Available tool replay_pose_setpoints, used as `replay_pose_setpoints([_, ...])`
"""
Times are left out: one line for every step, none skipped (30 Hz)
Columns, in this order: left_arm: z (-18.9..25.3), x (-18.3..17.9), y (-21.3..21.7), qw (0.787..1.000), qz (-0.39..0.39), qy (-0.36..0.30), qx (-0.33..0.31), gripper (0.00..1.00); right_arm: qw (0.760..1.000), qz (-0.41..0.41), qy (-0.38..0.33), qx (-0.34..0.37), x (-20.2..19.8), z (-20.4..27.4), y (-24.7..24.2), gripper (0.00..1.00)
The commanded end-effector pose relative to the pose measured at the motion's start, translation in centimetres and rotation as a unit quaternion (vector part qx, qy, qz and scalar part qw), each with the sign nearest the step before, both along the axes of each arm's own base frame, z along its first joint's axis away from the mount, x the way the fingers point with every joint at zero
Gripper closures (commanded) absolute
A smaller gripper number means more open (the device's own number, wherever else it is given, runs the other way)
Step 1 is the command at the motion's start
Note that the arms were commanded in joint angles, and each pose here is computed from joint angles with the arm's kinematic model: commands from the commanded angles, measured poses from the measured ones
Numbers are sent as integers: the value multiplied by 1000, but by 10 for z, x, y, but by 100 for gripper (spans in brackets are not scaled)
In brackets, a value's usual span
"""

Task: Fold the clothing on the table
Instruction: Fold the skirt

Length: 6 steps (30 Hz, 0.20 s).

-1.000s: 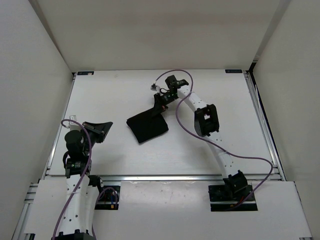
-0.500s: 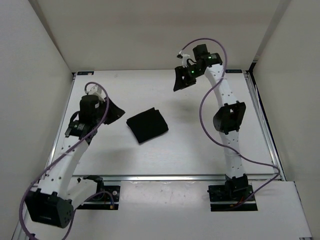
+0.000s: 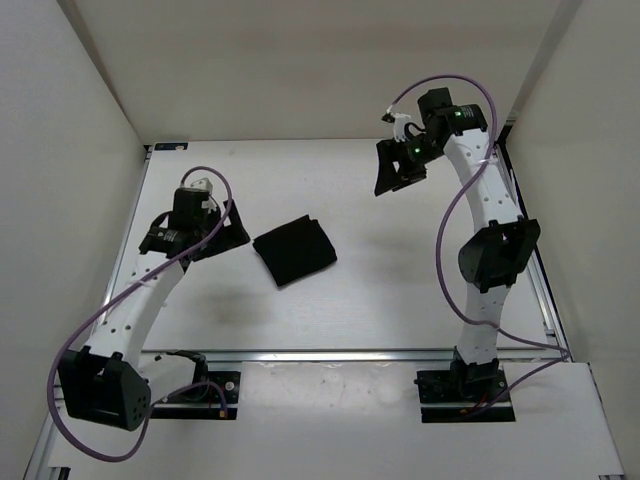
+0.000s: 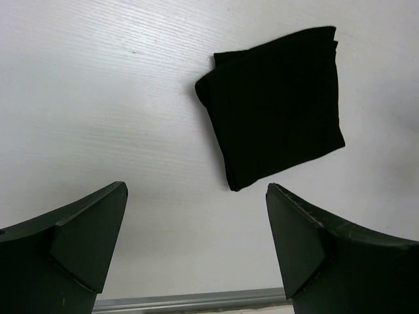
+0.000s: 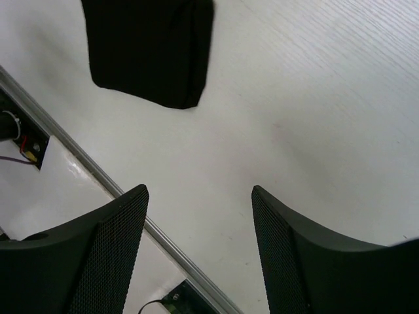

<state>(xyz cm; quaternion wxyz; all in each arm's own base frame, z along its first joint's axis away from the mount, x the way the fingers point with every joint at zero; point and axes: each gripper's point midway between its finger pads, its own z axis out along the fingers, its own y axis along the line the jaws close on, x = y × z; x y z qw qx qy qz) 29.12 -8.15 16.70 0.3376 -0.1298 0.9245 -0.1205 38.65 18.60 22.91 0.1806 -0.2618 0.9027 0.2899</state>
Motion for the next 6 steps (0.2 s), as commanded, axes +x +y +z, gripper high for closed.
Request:
replay_pose_setpoints([21, -2, 18, 999, 18, -31, -2, 2, 999, 8, -33, 8, -12, 27, 11, 30])
replay_pose_setpoints([16, -3, 25, 999, 30, -24, -7, 1, 999, 10, -37, 8, -15, 30, 15, 30])
replay_pose_setpoints([16, -7, 23, 999, 26, -20, -16, 1, 999, 10, -38, 1, -19, 30, 15, 30])
replay_pose_setpoints([13, -9, 27, 999, 34, -15, -14, 2, 999, 13, -44, 0, -21, 33, 18, 30])
replay_pose_setpoints([14, -11, 27, 999, 36, -16, -13, 1, 999, 13, -44, -6, -25, 32, 16, 30])
replay_pose_setpoints([14, -10, 30, 999, 40, -19, -1, 1, 999, 13, -40, -11, -30, 31, 19, 30])
